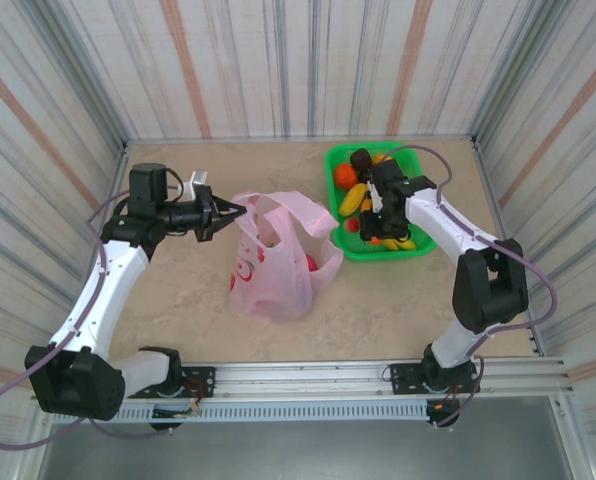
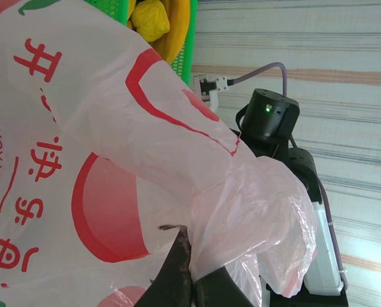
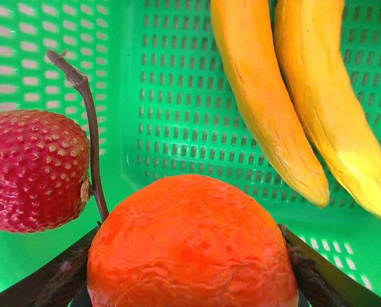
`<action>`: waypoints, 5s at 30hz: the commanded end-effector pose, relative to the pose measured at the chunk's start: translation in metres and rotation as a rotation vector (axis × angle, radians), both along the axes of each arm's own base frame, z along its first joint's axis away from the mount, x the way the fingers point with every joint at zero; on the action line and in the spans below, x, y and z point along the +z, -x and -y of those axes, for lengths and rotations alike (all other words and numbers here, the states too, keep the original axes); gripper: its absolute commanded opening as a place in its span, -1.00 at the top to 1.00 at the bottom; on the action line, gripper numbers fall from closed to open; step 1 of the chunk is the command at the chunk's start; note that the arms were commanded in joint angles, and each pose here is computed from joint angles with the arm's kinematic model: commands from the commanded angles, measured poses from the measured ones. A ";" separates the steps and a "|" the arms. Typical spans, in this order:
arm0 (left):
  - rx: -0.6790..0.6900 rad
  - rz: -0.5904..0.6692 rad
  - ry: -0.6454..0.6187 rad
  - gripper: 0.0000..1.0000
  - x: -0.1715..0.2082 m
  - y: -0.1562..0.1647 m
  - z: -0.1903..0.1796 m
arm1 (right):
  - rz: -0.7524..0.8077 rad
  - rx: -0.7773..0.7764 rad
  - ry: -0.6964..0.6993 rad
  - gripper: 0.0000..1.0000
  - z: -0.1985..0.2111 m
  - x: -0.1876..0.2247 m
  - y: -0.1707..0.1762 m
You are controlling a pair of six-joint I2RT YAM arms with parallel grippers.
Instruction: Place the fake fruits into the plastic bag and tie a complex knot
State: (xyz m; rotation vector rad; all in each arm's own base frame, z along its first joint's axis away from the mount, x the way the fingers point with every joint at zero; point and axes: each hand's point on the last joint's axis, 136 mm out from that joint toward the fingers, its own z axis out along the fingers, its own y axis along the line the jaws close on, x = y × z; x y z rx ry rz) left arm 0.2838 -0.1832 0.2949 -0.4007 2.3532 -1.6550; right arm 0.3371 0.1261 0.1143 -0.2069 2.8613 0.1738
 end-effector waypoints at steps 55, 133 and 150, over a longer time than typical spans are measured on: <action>-0.009 0.044 0.004 1.00 0.007 0.002 -0.002 | -0.096 -0.244 -0.102 -0.31 0.061 -0.047 -0.011; -0.017 0.053 0.010 1.00 0.007 -0.001 0.000 | 0.495 0.088 -0.551 -0.08 0.003 0.174 0.083; -0.017 0.058 0.012 1.00 0.009 0.000 0.000 | 0.528 0.305 -0.738 -0.06 -0.062 0.166 0.129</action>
